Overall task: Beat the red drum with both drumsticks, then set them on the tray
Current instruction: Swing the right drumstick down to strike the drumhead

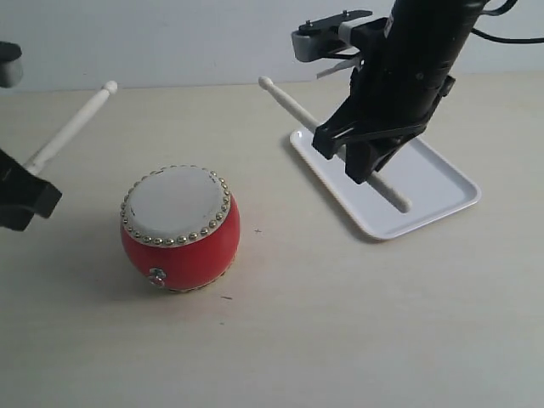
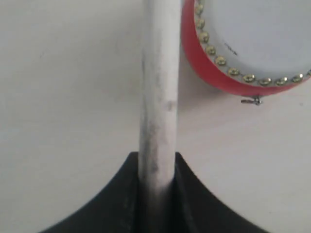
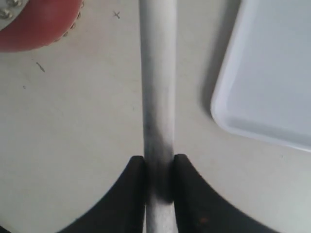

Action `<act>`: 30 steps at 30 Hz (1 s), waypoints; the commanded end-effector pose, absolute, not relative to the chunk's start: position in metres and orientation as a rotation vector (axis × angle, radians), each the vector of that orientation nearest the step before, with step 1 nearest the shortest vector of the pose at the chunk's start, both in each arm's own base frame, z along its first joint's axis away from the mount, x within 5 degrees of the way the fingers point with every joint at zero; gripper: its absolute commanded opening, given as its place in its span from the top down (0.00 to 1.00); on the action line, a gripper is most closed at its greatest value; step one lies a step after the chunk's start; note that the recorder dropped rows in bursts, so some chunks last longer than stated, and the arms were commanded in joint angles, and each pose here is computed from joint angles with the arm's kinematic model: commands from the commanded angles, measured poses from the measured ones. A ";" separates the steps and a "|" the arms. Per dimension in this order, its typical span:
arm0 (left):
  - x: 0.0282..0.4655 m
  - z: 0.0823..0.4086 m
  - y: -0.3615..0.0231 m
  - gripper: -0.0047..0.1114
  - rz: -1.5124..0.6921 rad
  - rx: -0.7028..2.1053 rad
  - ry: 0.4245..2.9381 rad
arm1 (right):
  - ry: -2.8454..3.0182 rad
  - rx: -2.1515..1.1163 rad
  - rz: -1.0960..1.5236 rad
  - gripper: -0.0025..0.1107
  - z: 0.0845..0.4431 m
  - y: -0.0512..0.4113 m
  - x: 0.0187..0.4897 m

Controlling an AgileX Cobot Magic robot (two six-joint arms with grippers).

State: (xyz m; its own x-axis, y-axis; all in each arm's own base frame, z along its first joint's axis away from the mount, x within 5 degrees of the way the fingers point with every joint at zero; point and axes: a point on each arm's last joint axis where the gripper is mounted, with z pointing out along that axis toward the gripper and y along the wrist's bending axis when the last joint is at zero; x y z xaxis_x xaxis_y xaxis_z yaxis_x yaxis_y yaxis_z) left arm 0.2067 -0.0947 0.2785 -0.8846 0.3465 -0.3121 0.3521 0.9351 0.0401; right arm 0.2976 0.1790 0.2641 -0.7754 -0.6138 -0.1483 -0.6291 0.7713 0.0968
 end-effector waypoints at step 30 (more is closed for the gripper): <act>0.159 0.268 -0.092 0.96 0.279 0.813 2.836 | 2.539 -1.610 -0.213 0.98 0.261 0.239 0.236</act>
